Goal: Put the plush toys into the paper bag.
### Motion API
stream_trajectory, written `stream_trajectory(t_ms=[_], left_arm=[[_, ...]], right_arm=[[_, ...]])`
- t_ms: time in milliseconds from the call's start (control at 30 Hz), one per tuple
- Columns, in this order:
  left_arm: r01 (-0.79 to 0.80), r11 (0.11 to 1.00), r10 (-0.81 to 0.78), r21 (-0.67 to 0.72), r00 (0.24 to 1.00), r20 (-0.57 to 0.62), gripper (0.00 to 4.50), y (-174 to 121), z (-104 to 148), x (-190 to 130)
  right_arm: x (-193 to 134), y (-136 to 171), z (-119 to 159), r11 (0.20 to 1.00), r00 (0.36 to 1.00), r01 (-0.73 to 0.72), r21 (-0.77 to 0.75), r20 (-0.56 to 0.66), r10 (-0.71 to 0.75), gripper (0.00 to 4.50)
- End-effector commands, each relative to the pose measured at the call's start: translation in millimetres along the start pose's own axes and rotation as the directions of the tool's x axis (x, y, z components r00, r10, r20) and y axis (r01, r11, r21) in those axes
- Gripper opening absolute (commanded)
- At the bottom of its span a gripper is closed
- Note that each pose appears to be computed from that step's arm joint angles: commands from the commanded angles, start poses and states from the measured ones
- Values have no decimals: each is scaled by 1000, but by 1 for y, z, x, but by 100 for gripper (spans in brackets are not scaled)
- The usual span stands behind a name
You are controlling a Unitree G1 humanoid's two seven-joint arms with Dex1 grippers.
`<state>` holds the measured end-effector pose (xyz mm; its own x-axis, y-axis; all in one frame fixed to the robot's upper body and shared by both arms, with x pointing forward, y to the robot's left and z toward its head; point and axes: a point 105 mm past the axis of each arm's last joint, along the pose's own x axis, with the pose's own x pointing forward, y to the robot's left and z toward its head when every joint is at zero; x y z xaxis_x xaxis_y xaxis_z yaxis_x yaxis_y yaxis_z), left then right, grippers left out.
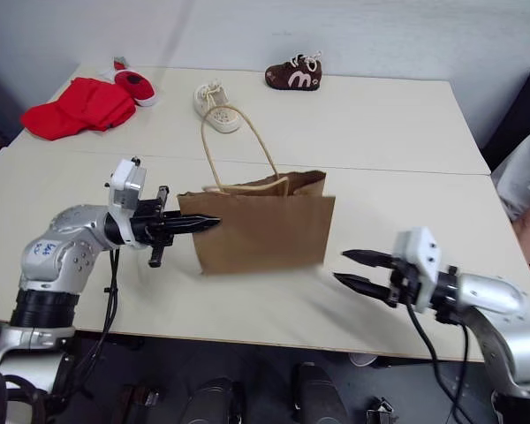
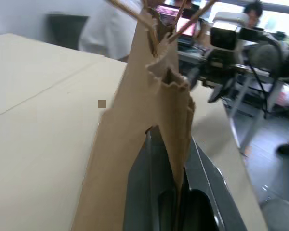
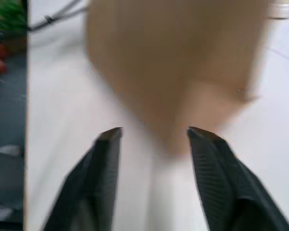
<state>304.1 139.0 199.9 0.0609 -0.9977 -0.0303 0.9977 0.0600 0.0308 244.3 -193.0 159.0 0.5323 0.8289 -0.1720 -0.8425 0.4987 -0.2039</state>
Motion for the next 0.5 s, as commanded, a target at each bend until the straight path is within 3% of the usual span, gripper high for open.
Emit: stream_trajectory(t_ms=[33, 133, 200, 333, 500], left_arm=[[66, 998, -65, 10, 995, -81, 0, 2, -10, -9], [47, 997, -39, 68, 993, -108, 0, 13, -14, -10], [5, 995, 9, 96, 990, -144, 20, 19, -14, -10], [-47, 993, 65, 110, 983, -173, 126, 12, -11, -21], [-240, 940, 293, 244, 932, -213, 282, -1, -6, -72]], right_arm=[[-19, -10, 13, 990, 997, 79, -119, 17, -77, 336], [-19, -6, 10, 987, 997, 77, -139, 19, -75, 440], [-15, -1, 8, 990, 998, 65, -126, 32, -62, 449], [-9, 5, 8, 992, 998, 46, -121, 53, -40, 450], [-14, 2, 8, 988, 999, 28, -152, 40, -22, 450]])
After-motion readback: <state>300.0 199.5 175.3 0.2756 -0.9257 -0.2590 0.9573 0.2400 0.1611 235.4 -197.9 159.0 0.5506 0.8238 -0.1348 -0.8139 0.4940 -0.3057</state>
